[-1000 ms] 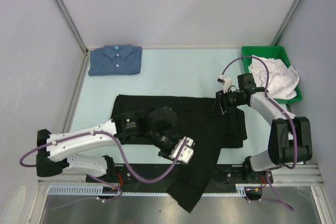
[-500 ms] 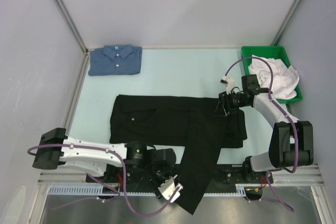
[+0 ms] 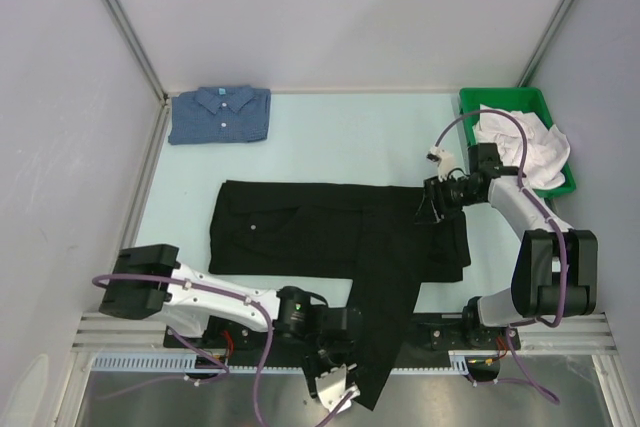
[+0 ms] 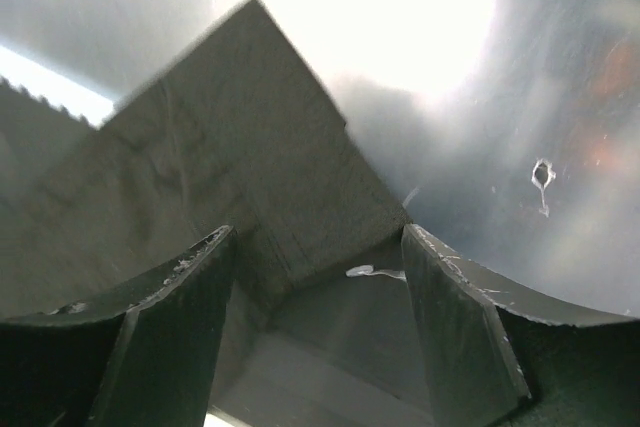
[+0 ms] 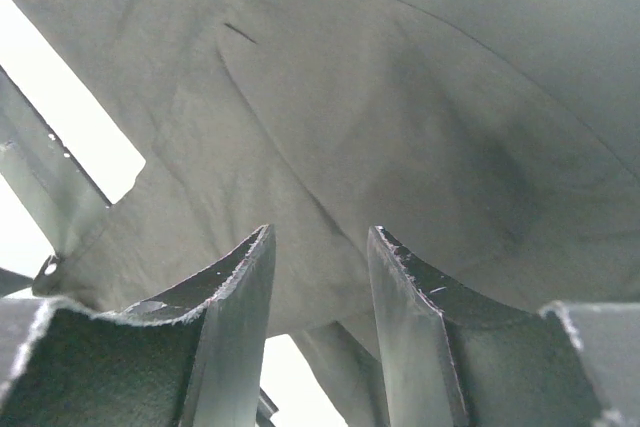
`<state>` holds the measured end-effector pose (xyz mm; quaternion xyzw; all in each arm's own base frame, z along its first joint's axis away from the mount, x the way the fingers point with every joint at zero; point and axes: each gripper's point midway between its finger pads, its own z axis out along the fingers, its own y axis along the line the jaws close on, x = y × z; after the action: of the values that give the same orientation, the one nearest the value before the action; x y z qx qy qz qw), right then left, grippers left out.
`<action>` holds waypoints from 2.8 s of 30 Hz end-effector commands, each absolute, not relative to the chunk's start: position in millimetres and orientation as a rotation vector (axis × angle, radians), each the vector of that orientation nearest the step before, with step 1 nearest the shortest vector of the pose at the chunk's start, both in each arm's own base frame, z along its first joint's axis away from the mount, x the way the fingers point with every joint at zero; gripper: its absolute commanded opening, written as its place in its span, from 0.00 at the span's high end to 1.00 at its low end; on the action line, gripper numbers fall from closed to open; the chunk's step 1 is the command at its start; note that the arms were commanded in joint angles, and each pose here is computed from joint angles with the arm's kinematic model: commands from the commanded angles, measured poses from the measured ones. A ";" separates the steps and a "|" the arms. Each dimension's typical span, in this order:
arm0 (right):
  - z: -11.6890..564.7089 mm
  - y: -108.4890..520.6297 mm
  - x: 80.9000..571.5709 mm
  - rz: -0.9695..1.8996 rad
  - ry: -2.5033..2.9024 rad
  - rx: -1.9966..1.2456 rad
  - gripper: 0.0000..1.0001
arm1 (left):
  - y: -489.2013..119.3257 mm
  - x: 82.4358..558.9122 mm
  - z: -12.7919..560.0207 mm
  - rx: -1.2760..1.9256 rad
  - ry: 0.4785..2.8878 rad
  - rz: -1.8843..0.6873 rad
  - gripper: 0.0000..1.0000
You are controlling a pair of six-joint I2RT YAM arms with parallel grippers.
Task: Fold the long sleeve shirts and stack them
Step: Fold the shirt
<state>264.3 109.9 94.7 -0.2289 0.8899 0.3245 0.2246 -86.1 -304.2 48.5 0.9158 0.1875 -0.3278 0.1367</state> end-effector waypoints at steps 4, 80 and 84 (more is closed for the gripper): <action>103.5 93.9 263.4 0.861 2.436 -0.626 0.52 | -322.1 -117.7 67.1 2.697 0.278 -1.050 0.29; 85.3 136.5 273.6 0.981 2.581 -0.959 0.55 | -140.5 315.3 100.7 0.912 2.518 -0.928 0.34; 78.0 140.5 272.4 0.968 2.605 -0.990 0.55 | -143.8 317.6 80.2 1.038 2.547 -0.875 0.33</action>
<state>273.2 139.4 78.5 -0.3172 0.8796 0.3404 0.0990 337.2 -143.9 91.3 0.2820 0.8876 -0.3187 0.1764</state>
